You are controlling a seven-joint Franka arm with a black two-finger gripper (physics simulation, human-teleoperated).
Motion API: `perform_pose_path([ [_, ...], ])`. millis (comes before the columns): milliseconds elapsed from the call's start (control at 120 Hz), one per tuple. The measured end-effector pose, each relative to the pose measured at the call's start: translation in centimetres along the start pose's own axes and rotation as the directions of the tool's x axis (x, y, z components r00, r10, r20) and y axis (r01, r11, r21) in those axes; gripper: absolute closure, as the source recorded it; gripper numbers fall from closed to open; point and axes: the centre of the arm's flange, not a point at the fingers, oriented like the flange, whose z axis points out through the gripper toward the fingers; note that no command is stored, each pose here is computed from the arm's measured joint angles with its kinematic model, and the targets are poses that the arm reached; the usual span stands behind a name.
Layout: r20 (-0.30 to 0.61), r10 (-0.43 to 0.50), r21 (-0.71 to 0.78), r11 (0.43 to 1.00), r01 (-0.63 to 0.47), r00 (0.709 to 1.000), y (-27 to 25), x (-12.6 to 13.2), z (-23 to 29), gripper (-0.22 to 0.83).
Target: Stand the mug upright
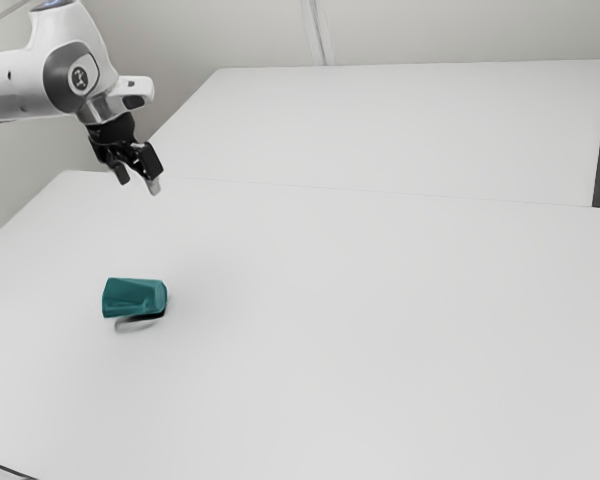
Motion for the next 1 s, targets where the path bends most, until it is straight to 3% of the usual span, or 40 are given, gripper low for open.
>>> perform_pose_path([
  [150,-0.06,-0.064,-0.068,0.996,0.06,0.996,-1.2,-0.7,-0.2,0.02],
  [267,-0.078,-0.245,-0.2,0.954,0.225,0.967,-7.0,-7.1,0.9,0.01],
  [358,-0.047,-0.413,-0.312,0.871,0.379,0.91,-12.2,-12.7,4.0,0.01],
  [467,0.019,-0.59,-0.433,0.723,0.539,0.807,-17.8,-19.4,8.8,0.0],
  [533,0.061,-0.644,-0.487,0.648,0.586,0.763,-19.3,-21.7,11.5,0.0],
  [575,0.08,-0.635,-0.512,0.635,0.578,0.769,-18.6,-21.0,12.7,0.0],
  [692,0.139,-0.547,-0.567,0.64,0.519,0.826,-14.0,-16.6,15.9,0.0],
  [842,0.191,-0.545,-0.614,0.583,0.532,0.817,-13.2,-17.4,18.4,0.0],
  [1000,0.186,-0.536,-0.629,0.579,0.518,0.824,-13.0,-17.4,18.2,0.0],
])
